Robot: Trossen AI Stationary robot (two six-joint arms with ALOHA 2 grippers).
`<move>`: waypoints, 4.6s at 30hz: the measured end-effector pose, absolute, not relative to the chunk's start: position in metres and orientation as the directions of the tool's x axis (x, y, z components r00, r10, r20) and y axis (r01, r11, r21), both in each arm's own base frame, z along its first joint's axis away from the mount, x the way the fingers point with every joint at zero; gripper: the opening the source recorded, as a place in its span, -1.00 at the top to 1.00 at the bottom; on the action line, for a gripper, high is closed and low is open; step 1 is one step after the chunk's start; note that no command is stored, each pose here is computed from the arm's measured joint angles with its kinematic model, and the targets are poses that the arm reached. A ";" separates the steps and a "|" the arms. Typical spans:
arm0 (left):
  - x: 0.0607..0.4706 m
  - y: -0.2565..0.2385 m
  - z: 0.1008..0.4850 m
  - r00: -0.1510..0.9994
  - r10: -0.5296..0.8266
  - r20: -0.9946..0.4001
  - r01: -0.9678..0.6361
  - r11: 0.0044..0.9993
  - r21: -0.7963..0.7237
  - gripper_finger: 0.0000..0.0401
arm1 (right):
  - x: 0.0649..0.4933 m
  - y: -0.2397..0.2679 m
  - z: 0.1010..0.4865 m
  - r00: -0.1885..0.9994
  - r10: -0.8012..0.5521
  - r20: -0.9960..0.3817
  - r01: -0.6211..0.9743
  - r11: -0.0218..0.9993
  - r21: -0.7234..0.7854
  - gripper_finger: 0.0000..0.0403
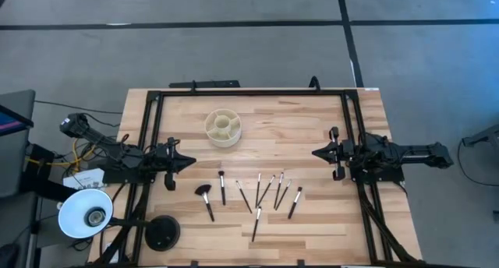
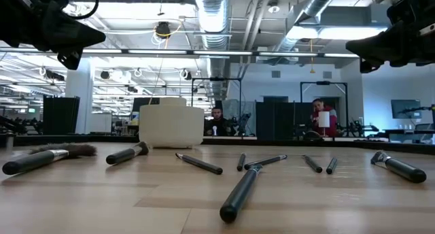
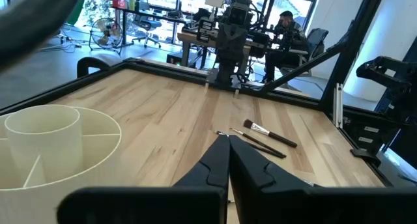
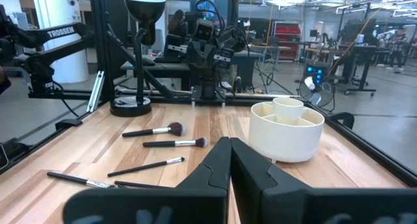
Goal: Sort items
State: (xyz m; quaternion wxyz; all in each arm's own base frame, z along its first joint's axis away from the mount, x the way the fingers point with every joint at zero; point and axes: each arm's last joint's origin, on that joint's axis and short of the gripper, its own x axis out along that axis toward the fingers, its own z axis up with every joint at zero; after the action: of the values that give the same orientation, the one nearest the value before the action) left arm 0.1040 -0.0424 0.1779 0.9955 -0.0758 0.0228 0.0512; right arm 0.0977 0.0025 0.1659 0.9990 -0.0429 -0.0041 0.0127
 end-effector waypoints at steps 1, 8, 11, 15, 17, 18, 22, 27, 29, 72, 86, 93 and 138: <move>0.104 -0.042 0.179 0.994 0.099 -0.048 -0.105 0.983 -0.152 0.97 | 0.098 0.002 0.166 1.000 0.025 0.007 -0.025 0.996 -0.086 1.00; 0.104 -0.042 0.184 0.994 0.106 0.003 -0.103 0.976 -0.193 0.97 | 0.098 0.002 0.166 1.000 0.026 0.007 -0.025 0.996 -0.086 1.00; 0.104 -0.043 0.184 0.997 0.077 0.000 -0.076 0.973 -0.220 0.97 | 0.098 0.002 0.166 1.000 0.026 0.007 -0.025 0.996 -0.086 1.00; 0.104 -0.044 0.187 0.999 0.043 0.027 -0.038 0.984 -0.176 0.97 | 0.098 0.003 0.166 1.000 0.026 0.007 -0.025 0.996 -0.086 1.00; 0.105 -0.046 0.188 0.999 -0.021 0.033 0.026 0.986 -0.164 0.95 | 0.098 0.003 0.166 1.000 0.026 0.007 -0.025 0.996 -0.086 1.00; 0.105 -0.047 0.188 0.998 -0.057 0.042 0.063 0.984 -0.165 0.92 | 0.098 0.002 0.166 1.000 0.025 0.007 -0.025 0.996 -0.086 1.00; 0.110 -0.050 0.201 0.988 -0.121 0.096 0.135 0.977 -0.166 0.70 | 0.098 0.002 0.166 1.000 0.023 0.009 -0.022 0.991 -0.133 1.00; 0.130 -0.050 0.207 0.996 -0.084 0.002 0.084 0.996 0.001 0.31 | 0.098 0.002 0.166 1.000 0.024 0.010 -0.022 0.989 -0.143 1.00; 0.144 -0.050 0.205 0.991 -0.117 -0.069 0.120 0.992 0.045 0.18 | 0.098 0.003 0.166 1.000 0.027 0.010 -0.027 0.998 -0.064 1.00; 0.187 -0.078 0.119 0.583 -0.577 -0.573 0.660 0.747 -0.080 0.26 | 0.097 0.001 0.176 0.993 0.012 0.114 -0.020 0.997 0.071 1.00; 0.187 -0.090 0.090 0.535 -0.518 -0.667 0.724 0.688 0.047 0.26 | 0.097 0.001 0.176 0.993 0.012 0.114 -0.020 0.997 0.071 1.00; 0.189 -0.089 0.085 0.523 -0.512 -0.681 0.721 0.692 0.033 0.42 | 0.097 0.001 0.176 0.993 0.012 0.114 -0.021 0.997 0.079 1.00; 0.248 -0.031 0.167 0.879 0.073 -0.471 0.067 0.959 0.274 0.76 | 0.306 0.028 0.194 0.941 0.046 -0.334 -0.074 0.995 -0.073 0.16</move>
State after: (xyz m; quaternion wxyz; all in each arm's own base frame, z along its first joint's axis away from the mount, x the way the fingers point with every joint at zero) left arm 0.2478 -0.0307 0.1673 0.9589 0.1423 0.2456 0.0017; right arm 0.3060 0.0277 0.1940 0.9843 -0.0421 0.1684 0.0304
